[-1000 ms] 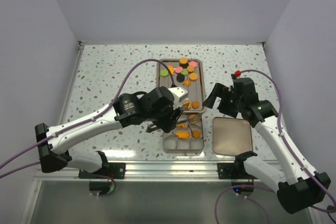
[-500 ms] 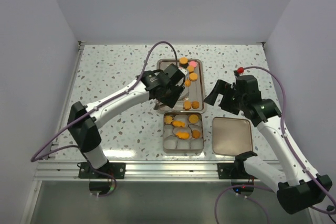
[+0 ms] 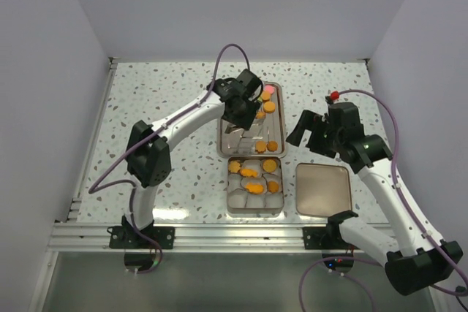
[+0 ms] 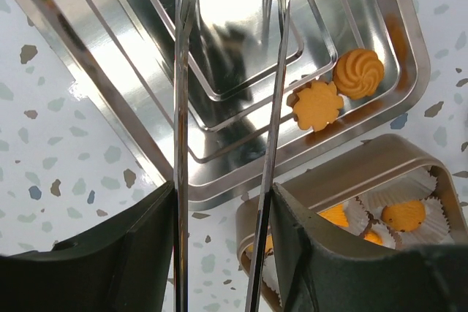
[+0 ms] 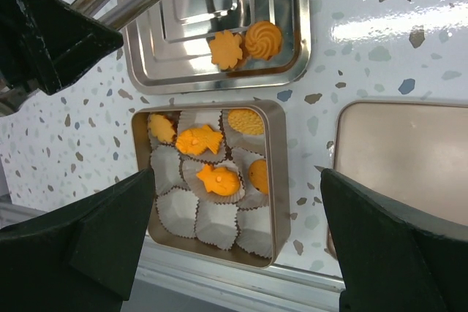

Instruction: Pack the cookies

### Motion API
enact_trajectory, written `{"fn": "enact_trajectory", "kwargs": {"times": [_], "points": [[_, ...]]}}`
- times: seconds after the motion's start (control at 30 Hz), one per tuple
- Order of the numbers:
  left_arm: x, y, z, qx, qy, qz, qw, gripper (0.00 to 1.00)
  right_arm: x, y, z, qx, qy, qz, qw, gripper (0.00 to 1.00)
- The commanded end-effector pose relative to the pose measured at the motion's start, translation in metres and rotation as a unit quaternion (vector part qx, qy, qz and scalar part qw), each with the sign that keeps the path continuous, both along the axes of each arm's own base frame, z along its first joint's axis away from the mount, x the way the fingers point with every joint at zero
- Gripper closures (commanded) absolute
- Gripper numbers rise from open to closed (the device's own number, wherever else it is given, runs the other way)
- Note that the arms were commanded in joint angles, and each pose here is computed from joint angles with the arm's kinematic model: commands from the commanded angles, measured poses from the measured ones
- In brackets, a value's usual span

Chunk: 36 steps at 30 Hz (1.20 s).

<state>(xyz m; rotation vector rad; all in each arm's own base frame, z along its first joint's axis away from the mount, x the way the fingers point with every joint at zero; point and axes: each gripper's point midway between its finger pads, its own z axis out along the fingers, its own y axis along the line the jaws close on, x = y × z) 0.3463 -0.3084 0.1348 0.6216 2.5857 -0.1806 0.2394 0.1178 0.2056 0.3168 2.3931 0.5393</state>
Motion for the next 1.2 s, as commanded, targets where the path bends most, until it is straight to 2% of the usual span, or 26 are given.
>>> {"fn": "enact_trajectory", "kwargs": {"times": [0.0,0.37,0.7,1.17], "points": [[0.011,-0.016,0.011,-0.031,-0.007,-0.019,0.999,0.44,0.009,-0.006,0.015,-0.015,-0.024,-0.004,1.0,0.01],[0.019,-0.023,-0.013,-0.028,0.014,-0.008,0.999,0.44,0.014,-0.009,0.015,-0.031,-0.021,-0.002,0.999,0.01],[0.035,-0.031,-0.017,-0.022,0.012,0.016,1.0,0.45,0.014,-0.01,0.015,-0.038,-0.019,0.002,0.999,0.01],[0.01,-0.006,-0.027,-0.002,0.027,0.021,0.999,0.48,0.014,-0.007,0.011,-0.032,-0.015,0.012,0.999,0.01]]}}
